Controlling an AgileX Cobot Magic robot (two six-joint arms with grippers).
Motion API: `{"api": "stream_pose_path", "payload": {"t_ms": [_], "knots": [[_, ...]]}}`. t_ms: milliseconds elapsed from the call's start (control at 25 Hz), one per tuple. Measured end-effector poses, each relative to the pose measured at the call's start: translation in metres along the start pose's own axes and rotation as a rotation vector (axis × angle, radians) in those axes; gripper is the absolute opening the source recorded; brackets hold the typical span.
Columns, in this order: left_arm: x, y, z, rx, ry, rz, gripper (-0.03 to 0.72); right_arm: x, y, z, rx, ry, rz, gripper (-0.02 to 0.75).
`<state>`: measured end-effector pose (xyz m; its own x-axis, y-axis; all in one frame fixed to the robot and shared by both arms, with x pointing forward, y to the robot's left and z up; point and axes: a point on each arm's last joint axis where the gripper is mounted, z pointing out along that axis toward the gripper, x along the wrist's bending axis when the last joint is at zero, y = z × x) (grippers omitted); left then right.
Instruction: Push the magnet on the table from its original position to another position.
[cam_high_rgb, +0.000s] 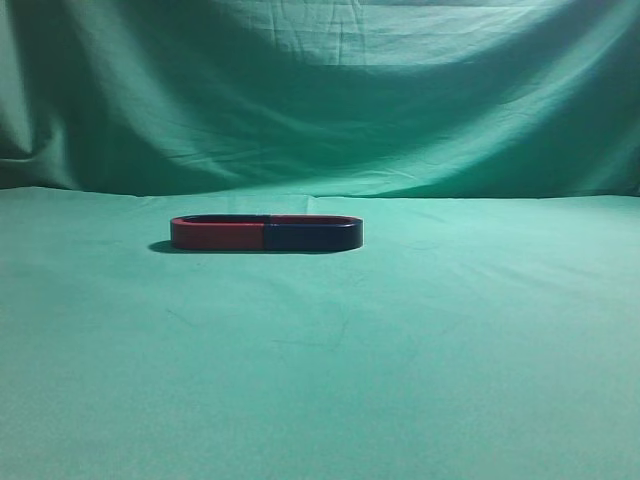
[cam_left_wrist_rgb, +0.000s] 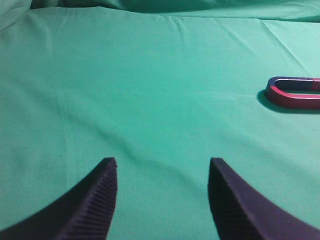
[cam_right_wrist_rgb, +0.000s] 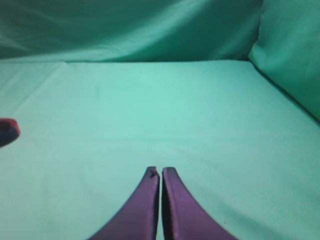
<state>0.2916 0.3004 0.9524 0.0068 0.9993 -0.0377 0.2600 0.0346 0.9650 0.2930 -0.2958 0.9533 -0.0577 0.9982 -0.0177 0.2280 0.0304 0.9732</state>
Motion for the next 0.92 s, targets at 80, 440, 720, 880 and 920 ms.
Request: {"api": "stream_pose_path", "payload": {"t_ms": [80, 440, 720, 880, 920], "knots": [[0.0000, 0.0000, 0.0000, 0.000, 0.000, 0.000, 0.372, 0.0000, -0.0043, -0.0002, 0.047, -0.001, 0.005, 0.000], [0.0000, 0.0000, 0.0000, 0.000, 0.000, 0.000, 0.372, 0.0002, -0.0075, -0.0006, 0.081, -0.001, 0.053, 0.000], [0.0000, 0.0000, 0.0000, 0.000, 0.000, 0.000, 0.372, 0.0002, -0.0077, -0.0006, 0.082, -0.001, 0.057, 0.000], [0.0000, 0.0000, 0.0000, 0.000, 0.000, 0.000, 0.372, 0.0002, -0.0077, -0.0006, 0.082, -0.001, 0.058, 0.000], [0.0000, 0.0000, 0.0000, 0.000, 0.000, 0.000, 0.372, 0.0002, -0.0077, -0.0006, 0.082, -0.001, 0.058, 0.000]]}}
